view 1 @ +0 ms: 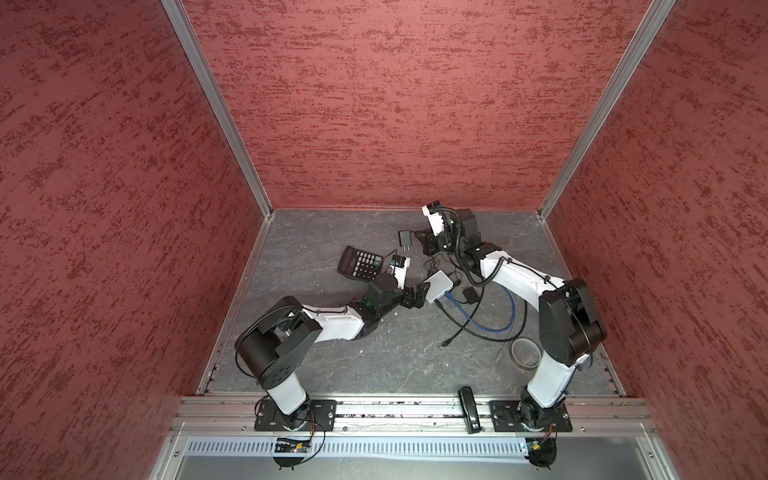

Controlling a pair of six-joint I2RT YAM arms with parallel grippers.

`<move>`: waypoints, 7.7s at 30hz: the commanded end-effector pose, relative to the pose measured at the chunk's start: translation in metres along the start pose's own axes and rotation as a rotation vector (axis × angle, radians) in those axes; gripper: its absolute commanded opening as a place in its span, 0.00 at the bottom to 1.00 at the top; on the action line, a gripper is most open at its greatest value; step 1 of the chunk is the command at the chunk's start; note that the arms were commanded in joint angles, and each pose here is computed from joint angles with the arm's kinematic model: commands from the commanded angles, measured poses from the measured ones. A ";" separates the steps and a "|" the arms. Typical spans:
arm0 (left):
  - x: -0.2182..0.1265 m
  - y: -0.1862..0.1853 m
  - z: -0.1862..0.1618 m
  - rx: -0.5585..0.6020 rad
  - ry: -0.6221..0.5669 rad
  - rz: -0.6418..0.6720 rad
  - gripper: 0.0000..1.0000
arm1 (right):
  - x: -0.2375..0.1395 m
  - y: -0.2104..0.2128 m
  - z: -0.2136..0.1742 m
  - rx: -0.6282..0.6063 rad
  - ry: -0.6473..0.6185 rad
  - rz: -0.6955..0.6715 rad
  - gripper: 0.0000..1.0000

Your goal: Insert the plug into the switch port

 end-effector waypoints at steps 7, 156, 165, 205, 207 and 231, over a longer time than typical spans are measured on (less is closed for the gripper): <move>-0.012 -0.001 0.008 -0.009 -0.083 -0.007 1.00 | 0.041 -0.021 -0.046 0.014 0.121 -0.097 0.00; 0.067 -0.037 0.005 0.576 0.073 -0.132 0.55 | -0.085 -0.028 -0.003 0.266 0.010 -0.077 0.00; 0.071 -0.033 0.004 0.558 0.156 -0.137 0.19 | -0.087 -0.026 0.004 0.263 -0.003 -0.067 0.00; 0.025 0.000 0.087 -0.348 0.371 0.044 0.00 | -0.083 0.076 -0.090 -0.105 -0.071 0.043 0.28; 0.025 0.000 0.088 -0.365 0.374 0.057 0.00 | -0.077 0.079 -0.095 -0.102 -0.066 0.039 0.28; 0.027 0.006 0.083 -0.452 0.410 0.105 0.00 | -0.041 0.087 -0.098 -0.065 -0.117 -0.004 0.24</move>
Point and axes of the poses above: each gripper's point midway between its finger pads, its own x axis out along the fingers, its own y axis along the line the jaws close on, z = x × y, the point moved 9 cm from there along -x, back along the fingers, and after that the axes turned 7 degrees about -x, right-handed, at the moved point
